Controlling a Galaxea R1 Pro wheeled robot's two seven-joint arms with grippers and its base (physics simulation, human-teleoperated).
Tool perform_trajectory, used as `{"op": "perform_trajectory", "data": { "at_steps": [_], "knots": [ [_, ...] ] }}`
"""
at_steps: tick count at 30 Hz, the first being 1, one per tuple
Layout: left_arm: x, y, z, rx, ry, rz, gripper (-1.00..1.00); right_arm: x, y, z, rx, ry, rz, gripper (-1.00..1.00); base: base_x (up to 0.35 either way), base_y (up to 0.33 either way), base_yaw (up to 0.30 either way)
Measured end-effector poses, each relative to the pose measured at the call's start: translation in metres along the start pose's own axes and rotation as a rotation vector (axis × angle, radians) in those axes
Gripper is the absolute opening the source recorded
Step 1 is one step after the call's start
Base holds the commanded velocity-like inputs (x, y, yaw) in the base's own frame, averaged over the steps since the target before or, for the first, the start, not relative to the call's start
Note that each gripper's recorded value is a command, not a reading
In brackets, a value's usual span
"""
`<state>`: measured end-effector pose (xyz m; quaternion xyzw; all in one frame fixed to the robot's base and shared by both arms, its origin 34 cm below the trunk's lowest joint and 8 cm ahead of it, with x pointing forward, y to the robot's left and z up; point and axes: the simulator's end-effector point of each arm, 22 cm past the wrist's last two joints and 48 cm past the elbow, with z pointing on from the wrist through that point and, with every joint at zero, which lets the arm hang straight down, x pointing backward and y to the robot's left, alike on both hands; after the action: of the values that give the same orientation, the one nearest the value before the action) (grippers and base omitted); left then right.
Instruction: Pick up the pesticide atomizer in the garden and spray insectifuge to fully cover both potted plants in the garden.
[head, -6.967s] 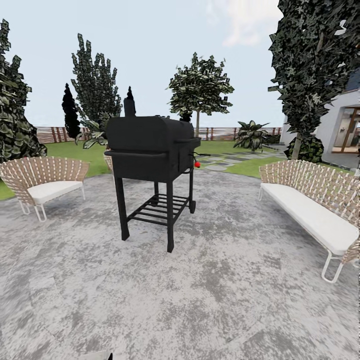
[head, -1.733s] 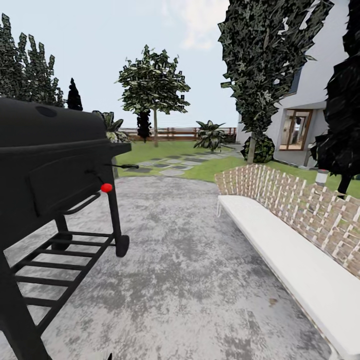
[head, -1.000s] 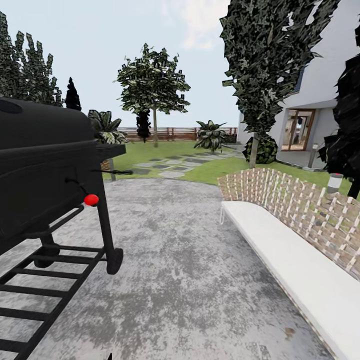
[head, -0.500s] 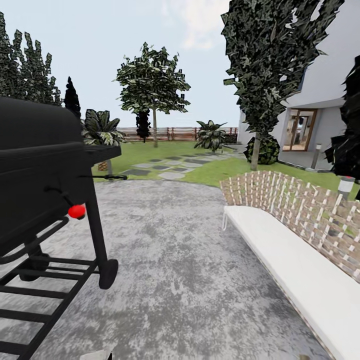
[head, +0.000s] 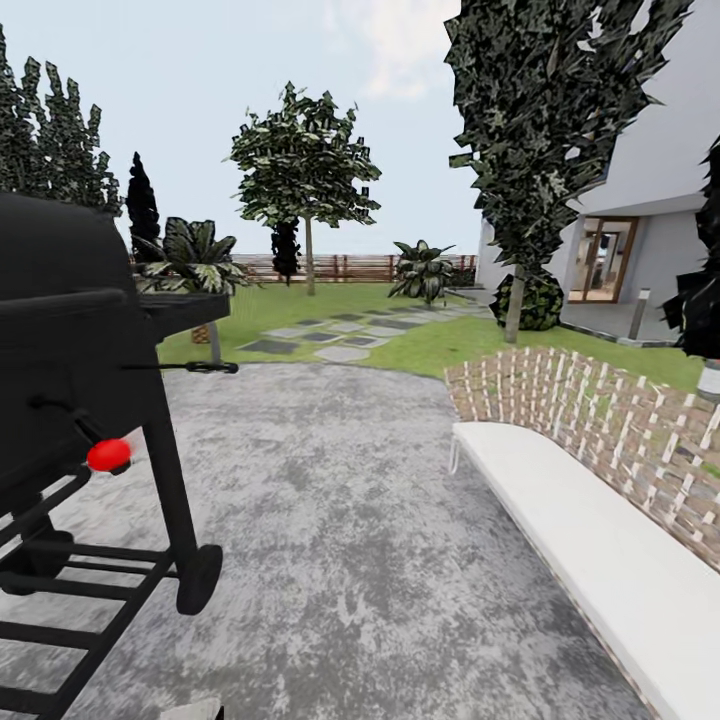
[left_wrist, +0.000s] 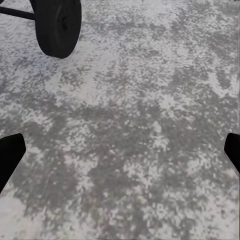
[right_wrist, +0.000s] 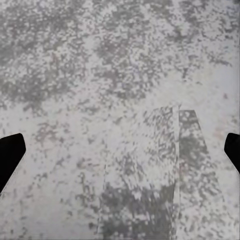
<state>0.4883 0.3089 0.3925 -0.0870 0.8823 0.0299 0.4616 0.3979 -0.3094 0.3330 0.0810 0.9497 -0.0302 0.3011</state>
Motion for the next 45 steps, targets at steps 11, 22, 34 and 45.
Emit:
{"op": "perform_trajectory", "data": {
  "at_steps": [11,22,34,45],
  "knots": [
    [0.0000,0.0000,0.0000,0.000,0.000,0.000,1.00,0.0000,0.0000,0.0000,0.000,0.000,0.000,1.00,0.338,-0.108,0.000],
    [0.0000,0.0000,0.0000,0.000,0.000,0.000,1.00,0.0000,0.0000,0.0000,0.000,0.000,0.000,1.00,0.338,-0.109,0.000],
    [0.0000,0.0000,0.0000,0.000,0.000,0.000,1.00,0.0000,-0.0001,0.0000,0.000,0.000,0.000,1.00,0.338,-0.100,0.000],
    [0.0000,0.0000,0.0000,0.000,0.000,0.000,1.00,0.0000,0.0001,0.0000,0.000,0.000,0.000,1.00,0.338,-0.008,0.000]
  ]
}}
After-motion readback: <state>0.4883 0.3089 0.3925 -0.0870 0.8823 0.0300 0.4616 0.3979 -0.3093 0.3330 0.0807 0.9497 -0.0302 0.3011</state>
